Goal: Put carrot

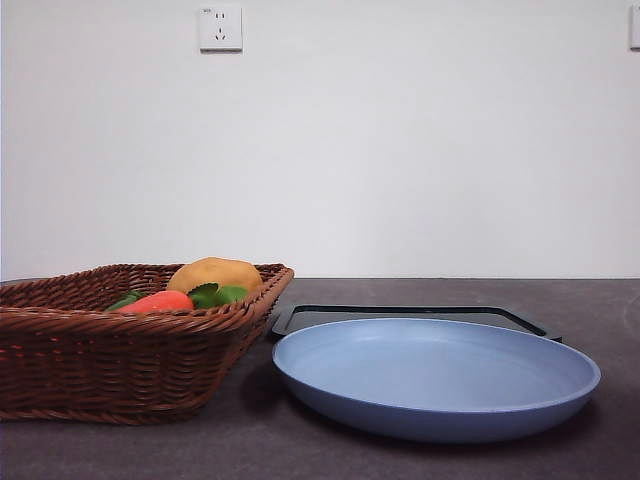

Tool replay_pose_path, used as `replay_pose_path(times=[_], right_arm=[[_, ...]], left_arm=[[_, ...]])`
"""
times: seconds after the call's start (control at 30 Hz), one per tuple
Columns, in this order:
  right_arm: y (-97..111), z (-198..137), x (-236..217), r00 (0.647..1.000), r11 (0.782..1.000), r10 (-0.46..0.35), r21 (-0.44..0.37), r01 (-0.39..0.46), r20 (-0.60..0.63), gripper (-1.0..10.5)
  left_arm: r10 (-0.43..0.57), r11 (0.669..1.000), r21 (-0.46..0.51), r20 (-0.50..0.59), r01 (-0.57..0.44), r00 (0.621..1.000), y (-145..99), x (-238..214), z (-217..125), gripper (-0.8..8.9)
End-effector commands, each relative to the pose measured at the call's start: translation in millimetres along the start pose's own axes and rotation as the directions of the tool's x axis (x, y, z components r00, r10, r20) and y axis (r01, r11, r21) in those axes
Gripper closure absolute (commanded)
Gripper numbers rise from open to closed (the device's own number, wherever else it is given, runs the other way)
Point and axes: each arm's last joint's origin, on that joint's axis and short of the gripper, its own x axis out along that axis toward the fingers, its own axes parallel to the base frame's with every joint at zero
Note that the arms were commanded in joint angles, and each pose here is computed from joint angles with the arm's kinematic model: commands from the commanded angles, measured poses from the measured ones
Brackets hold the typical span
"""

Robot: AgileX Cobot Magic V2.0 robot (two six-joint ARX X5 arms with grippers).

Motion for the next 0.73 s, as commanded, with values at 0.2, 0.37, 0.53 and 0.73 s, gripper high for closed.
replay_pose_path(times=[0.2, 0.37, 0.53, 0.73], right_arm=[[1.9, -0.1, 0.0, 0.998, 0.979, 0.061, 0.197, -0.057, -0.012, 9.4], [8.0, 12.0, -3.9, 0.994, 0.975, 0.107, 0.197, -0.101, -0.02, 9.4], [19.8, 42.8, -12.5, 0.993, 0.979, 0.087, 0.19, -0.072, -0.073, 9.4], [34.3, 81.7, -15.0, 0.986, 0.993, 0.056, 0.108, -0.04, -0.157, 9.4]], left_arm=[[-0.304, 0.874, -0.368, 0.091, 0.316, 0.948, -8.4, -1.1, 4.9, 8.06], [-0.247, 0.831, -0.489, 0.104, 0.266, 0.963, -5.8, -3.3, 14.1, 8.07], [-0.228, 0.838, -0.499, 0.051, 0.223, 0.972, -2.1, -8.2, 40.9, 8.06], [-0.277, 0.868, -0.437, -0.03, 0.237, 0.96, 1.8, 2.6, 78.0, 8.07]])
